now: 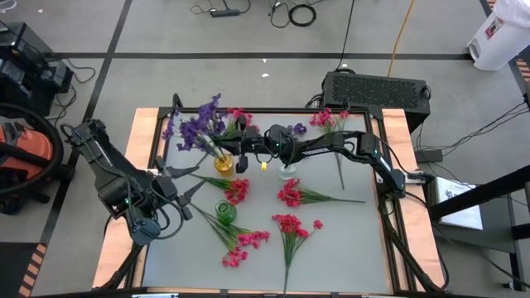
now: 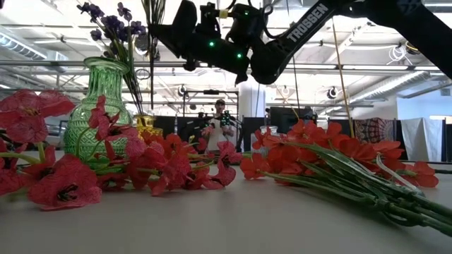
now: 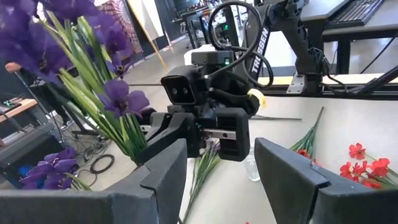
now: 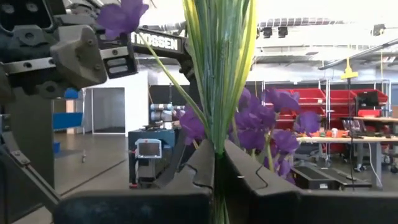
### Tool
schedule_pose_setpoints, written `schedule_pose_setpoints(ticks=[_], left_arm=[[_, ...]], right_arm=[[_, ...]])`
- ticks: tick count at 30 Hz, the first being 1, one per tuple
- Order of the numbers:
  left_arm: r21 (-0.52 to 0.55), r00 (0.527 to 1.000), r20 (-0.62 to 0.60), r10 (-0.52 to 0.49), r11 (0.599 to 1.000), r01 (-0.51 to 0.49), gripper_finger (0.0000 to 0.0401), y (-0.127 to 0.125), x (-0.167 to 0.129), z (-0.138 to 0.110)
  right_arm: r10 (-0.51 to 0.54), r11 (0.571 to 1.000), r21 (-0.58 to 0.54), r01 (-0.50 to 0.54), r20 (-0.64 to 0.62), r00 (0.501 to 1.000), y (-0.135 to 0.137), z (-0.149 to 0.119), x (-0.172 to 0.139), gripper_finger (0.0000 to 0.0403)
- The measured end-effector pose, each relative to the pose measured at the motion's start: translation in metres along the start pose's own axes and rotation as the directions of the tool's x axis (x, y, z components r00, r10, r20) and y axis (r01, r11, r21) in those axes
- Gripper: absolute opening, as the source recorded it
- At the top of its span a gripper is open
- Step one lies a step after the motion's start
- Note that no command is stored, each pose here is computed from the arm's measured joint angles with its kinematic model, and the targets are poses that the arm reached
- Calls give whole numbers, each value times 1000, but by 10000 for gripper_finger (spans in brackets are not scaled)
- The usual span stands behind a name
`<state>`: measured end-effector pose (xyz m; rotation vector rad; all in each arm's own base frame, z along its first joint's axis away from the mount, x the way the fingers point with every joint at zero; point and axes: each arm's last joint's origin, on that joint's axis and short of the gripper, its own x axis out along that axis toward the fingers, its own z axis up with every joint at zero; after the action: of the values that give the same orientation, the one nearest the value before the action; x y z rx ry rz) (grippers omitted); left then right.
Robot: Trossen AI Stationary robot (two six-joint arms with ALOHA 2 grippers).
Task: Sort flowers into vase by color
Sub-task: Put the bottom violet flowers into the yellow vase
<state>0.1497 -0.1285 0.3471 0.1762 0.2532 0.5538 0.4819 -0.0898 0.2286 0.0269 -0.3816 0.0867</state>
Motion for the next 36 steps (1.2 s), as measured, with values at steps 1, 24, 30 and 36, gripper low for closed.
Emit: schedule_pose_setpoints(ticks=[1, 24, 30, 36], left_arm=[[0, 1000, 0, 0, 1000, 0, 196, 0, 0, 0], [-1, 1000, 0, 0, 1000, 0, 196, 0, 0, 0], [-7, 1000, 2, -1, 1000, 1, 196, -1, 0, 0], [-13, 1000, 2, -2, 1000, 2, 196, -1, 0, 1]], right_arm=[[0, 1000, 0, 0, 0, 1000, 0, 0, 0, 6], [128, 983, -127, -132, -42, 991, 5, -8, -1, 2], [141, 985, -95, -142, -9, 990, 5, -1, 8, 2], [136, 985, -102, -138, -23, 990, 7, 1, 12, 2]])
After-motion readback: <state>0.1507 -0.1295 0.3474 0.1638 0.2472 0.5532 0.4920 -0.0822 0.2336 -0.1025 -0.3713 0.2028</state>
